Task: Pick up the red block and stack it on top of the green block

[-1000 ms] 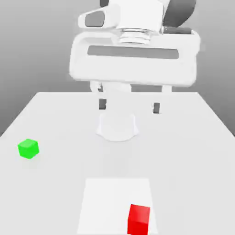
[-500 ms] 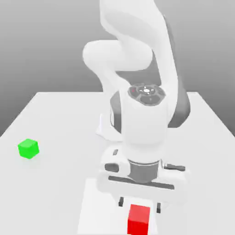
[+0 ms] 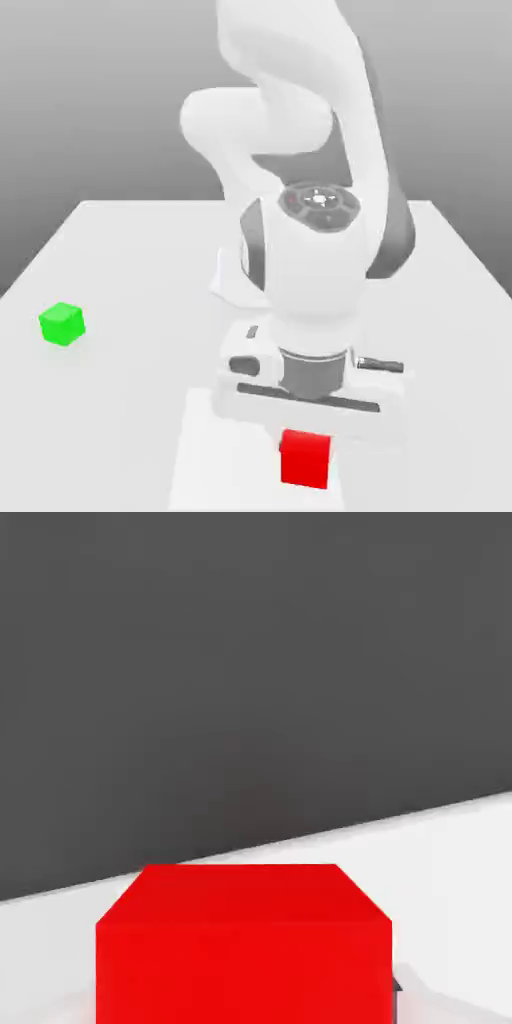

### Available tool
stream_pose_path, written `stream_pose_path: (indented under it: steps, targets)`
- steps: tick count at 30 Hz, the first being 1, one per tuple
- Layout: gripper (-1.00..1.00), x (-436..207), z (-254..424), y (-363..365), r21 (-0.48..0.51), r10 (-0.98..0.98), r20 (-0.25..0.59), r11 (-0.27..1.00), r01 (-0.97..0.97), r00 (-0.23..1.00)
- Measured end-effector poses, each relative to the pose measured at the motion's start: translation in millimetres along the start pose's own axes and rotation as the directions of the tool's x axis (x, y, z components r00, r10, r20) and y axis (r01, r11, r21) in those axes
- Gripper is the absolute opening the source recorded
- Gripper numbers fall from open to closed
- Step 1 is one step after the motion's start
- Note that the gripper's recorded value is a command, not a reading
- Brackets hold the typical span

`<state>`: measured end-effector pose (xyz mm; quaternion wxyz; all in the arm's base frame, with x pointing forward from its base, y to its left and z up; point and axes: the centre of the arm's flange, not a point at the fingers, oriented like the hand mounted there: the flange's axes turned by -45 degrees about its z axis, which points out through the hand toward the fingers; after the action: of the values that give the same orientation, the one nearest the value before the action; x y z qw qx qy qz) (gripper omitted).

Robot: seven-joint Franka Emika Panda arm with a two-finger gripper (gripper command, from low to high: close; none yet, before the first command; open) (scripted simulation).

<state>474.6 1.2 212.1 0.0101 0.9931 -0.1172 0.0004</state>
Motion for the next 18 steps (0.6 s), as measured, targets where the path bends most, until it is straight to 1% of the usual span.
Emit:
stream_pose_path:
  steps: [5, 7, 10, 14, 18]
  targets:
    - [-1.0, -12.2, -10.1, 133.5, -0.038, 0.067, 0.005, 0.997, -0.067, 0.998]
    - [-1.0, -31.1, -13.9, 199.0, -0.046, 0.126, 0.01, 0.991, -0.126, 0.992]
    - [-1.0, -69.6, -19.3, 271.9, -0.048, 0.181, 0.017, 0.982, -0.18, 0.983]
    - [-1.0, -132.0, -24.8, 341.6, -0.034, 0.229, 0.023, 0.973, -0.228, 0.973]
    - [-1.0, -196.7, -27.6, 383.6, -0.003, 0.25, 0.018, 0.968, -0.25, 0.968]
